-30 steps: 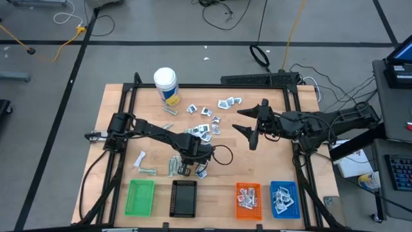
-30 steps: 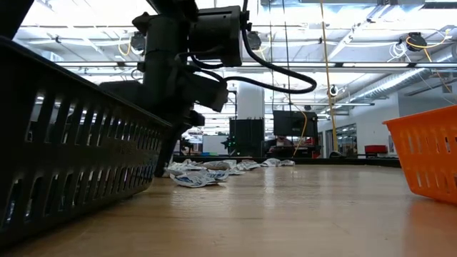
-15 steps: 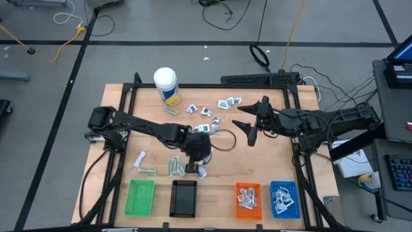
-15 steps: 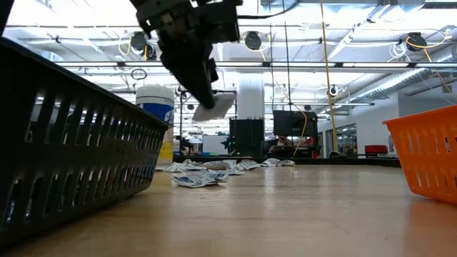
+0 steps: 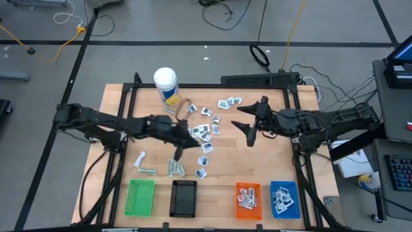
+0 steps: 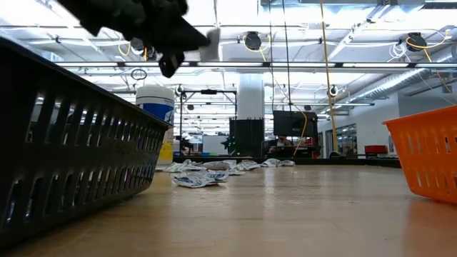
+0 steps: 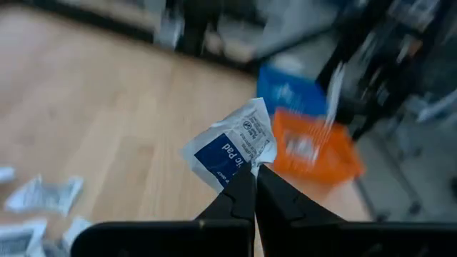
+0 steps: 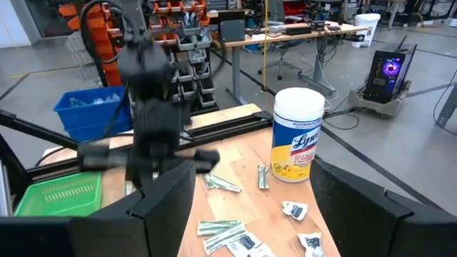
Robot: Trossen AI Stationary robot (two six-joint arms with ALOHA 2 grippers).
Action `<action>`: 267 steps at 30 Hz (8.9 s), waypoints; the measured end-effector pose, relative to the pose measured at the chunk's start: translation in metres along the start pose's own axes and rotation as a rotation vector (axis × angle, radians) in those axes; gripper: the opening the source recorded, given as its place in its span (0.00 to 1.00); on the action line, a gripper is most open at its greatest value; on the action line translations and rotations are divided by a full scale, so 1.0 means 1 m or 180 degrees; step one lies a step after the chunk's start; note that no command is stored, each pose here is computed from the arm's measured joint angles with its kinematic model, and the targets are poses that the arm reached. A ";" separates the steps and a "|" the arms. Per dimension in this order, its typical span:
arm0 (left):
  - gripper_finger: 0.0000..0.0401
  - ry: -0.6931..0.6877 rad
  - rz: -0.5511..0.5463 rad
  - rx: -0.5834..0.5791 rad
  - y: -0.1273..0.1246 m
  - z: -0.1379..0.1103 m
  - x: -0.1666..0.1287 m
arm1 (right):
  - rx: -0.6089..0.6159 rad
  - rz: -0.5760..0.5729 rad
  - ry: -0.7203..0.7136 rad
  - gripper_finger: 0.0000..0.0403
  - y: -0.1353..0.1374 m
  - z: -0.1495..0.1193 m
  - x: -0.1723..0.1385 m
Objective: Pick & Place First Aid Supplies
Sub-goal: Put the alcohol pad into the blue bin
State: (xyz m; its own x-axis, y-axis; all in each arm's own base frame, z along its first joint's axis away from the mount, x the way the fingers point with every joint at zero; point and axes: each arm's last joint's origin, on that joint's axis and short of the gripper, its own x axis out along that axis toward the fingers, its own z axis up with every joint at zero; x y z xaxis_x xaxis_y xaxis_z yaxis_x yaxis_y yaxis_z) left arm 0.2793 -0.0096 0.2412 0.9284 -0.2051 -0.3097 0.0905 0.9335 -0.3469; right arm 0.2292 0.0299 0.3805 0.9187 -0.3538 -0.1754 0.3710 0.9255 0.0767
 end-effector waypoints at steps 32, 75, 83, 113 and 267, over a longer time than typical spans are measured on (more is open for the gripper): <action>0.00 -0.0581 -0.0743 0.0587 -0.024 0.125 -0.010 | 0.0217 0.1291 -0.0215 0.67 0.020 -0.006 0.059; 0.42 0.0080 -0.0334 -0.0169 -0.011 0.107 -0.011 | 0.1213 0.1104 0.3027 0.00 0.006 -0.074 0.013; 0.44 0.0108 -0.0334 -0.0204 -0.010 0.106 -0.011 | 0.1104 0.0165 0.4300 0.00 -0.007 -0.098 -0.021; 0.44 0.0146 -0.0423 -0.0467 -0.011 0.106 -0.012 | 0.2471 -0.2052 0.4453 0.00 0.091 -0.148 -0.124; 0.00 0.1329 0.1789 0.0959 -0.040 0.119 -0.064 | 0.0812 -0.0210 -0.0360 0.60 0.000 0.009 0.004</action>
State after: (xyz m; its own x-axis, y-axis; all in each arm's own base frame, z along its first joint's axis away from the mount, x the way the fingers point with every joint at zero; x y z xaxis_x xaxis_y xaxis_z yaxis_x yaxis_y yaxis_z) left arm 0.2593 0.0014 0.3804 0.6560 0.2865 -0.6983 -0.2055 0.9580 0.2000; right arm 0.2338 0.0277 0.3889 0.8953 -0.4383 -0.0788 0.4395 0.8409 0.3157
